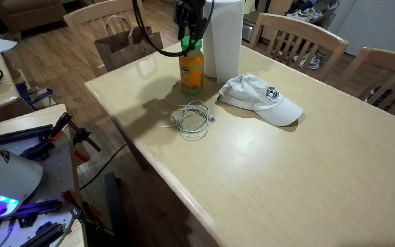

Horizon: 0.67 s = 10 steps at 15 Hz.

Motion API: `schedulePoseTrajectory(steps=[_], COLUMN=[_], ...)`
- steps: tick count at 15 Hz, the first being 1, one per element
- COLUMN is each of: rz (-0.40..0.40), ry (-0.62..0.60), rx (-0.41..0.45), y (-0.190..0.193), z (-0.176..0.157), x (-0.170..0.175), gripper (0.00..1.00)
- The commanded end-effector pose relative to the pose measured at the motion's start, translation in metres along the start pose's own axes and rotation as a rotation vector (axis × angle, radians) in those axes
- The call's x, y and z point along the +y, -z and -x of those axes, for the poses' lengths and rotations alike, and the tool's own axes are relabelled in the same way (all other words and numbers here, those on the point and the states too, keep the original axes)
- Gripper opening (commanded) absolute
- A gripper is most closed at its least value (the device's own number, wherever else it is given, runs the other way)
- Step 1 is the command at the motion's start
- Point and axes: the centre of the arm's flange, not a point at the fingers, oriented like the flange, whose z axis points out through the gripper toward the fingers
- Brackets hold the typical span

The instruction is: Put the lid on the bottle

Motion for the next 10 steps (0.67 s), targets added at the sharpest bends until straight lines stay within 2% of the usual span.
schedulePoseTrajectory(steps=[1,4,5,7,10], rz=[-0.027,-0.029,-0.029,-0.033,-0.037], ry=[-0.024,-0.022,-0.028,-0.028,-0.032], rx=[-0.067,-0.106,-0.115,-0.127,-0.128], y=[-0.023,-0.039,-0.043,-0.051,-0.056], z=[-0.003,-0.006,-0.007,-0.009,-0.009], x=[-0.001,-0.001,0.0,0.0,0.0], gripper=[0.47,0.47,0.91,0.99,1.0])
